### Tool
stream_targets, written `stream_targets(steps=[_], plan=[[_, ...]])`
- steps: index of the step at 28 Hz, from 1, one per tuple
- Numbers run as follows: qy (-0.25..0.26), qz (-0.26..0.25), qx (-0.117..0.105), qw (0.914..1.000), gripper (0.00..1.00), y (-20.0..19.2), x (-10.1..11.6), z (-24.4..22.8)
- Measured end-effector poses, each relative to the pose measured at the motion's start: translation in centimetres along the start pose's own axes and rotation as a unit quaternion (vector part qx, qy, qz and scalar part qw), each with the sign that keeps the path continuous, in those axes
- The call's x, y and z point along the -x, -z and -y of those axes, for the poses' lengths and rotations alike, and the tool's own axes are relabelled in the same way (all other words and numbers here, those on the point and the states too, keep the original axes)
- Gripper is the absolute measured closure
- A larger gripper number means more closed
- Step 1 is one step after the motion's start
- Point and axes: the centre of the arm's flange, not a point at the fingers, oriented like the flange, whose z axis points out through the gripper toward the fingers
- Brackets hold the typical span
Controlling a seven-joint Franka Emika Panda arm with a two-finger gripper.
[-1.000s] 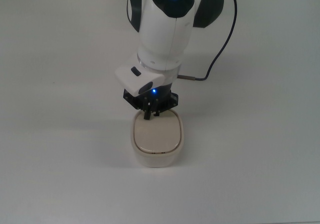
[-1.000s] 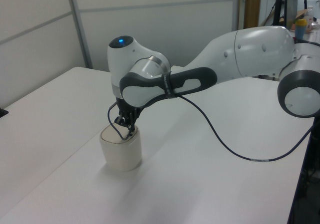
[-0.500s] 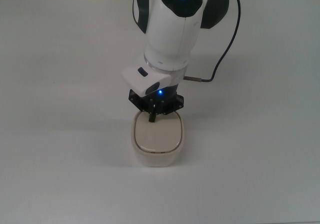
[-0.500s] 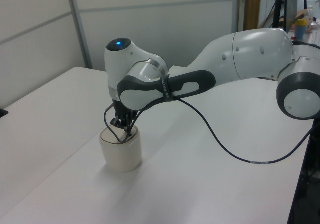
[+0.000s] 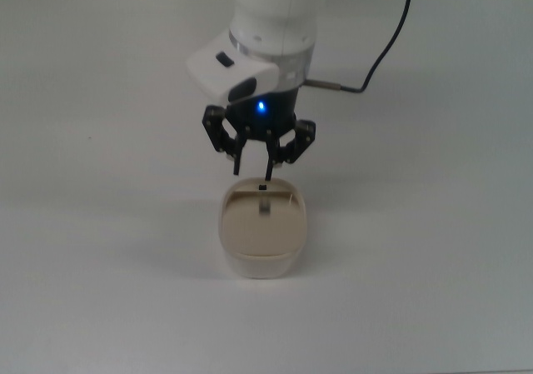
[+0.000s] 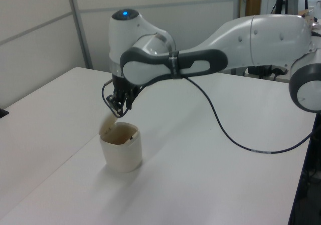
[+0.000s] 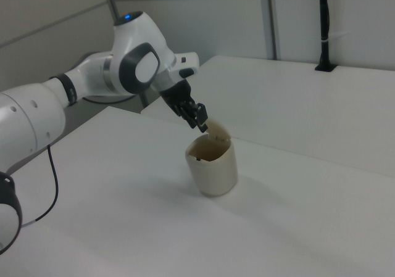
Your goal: Open the trash can
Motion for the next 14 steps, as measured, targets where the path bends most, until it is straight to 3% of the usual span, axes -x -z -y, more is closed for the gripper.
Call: stream_targets(steps=[14], plan=[[-0.016,0.051,0.014,0.9985,0.03,8.4,2.5,-5.3]])
